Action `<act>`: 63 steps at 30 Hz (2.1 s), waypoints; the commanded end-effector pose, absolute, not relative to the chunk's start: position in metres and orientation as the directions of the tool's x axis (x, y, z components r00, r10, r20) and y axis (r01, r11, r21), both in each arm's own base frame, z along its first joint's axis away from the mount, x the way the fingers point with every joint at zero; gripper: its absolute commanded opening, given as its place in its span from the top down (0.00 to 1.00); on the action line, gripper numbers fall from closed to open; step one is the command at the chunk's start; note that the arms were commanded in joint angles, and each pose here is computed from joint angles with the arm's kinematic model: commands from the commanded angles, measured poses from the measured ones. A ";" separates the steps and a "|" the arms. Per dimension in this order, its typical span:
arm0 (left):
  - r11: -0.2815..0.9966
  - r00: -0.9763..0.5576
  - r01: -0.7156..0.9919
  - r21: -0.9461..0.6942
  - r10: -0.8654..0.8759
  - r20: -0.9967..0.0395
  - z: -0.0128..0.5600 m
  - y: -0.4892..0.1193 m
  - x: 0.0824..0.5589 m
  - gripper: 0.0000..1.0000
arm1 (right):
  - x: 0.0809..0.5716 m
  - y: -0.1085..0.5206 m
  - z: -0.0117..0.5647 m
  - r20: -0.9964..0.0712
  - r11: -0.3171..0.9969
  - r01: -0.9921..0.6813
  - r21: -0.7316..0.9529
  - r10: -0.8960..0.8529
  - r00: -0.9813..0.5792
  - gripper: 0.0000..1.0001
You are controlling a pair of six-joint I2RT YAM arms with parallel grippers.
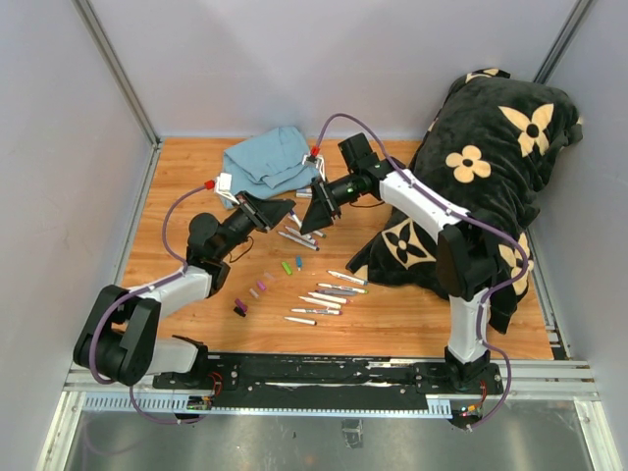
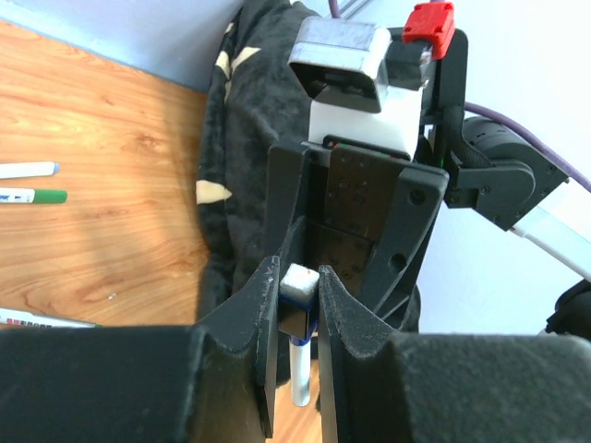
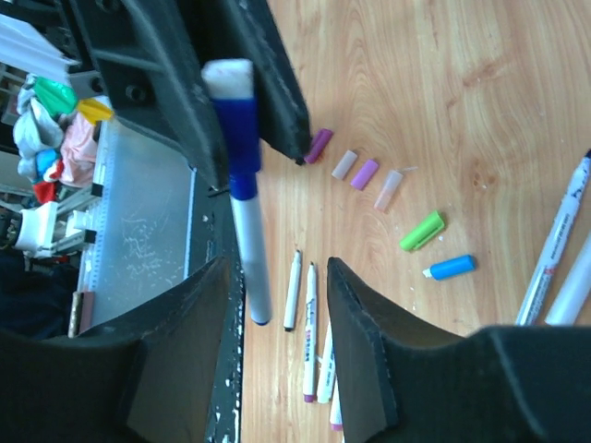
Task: Open the pen caps
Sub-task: Open the pen cap from the pen, then place the pen cap at the center of the board.
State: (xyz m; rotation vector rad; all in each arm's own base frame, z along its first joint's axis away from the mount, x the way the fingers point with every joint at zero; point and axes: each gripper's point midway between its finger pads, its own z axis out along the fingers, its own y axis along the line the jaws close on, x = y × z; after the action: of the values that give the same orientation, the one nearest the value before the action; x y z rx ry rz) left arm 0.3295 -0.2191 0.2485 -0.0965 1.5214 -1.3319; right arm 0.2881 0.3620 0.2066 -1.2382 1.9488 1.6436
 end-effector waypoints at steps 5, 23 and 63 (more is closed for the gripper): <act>0.362 -0.405 0.543 -0.758 -0.677 -0.614 0.260 -0.219 0.324 1.00 | 0.275 0.377 0.218 -0.765 -0.014 -0.835 0.551 -0.410 -0.497 0.53; 0.407 -0.144 0.509 -0.759 -0.829 -0.541 0.323 -0.136 0.383 1.00 | 0.259 0.385 0.221 -0.760 -0.085 -0.805 0.587 -0.401 -0.512 0.99; 0.503 -0.279 -0.384 -0.775 -0.863 -0.422 0.091 -0.052 0.302 1.00 | 0.354 0.409 0.041 -0.447 0.420 -0.900 -0.119 -0.832 -0.329 0.87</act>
State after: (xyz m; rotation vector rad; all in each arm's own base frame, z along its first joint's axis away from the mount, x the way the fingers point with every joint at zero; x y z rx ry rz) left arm 0.3049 -0.0568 0.0899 -1.0302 1.8915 -0.7109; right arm 0.3462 0.4133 0.0584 -1.4832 2.2058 0.3754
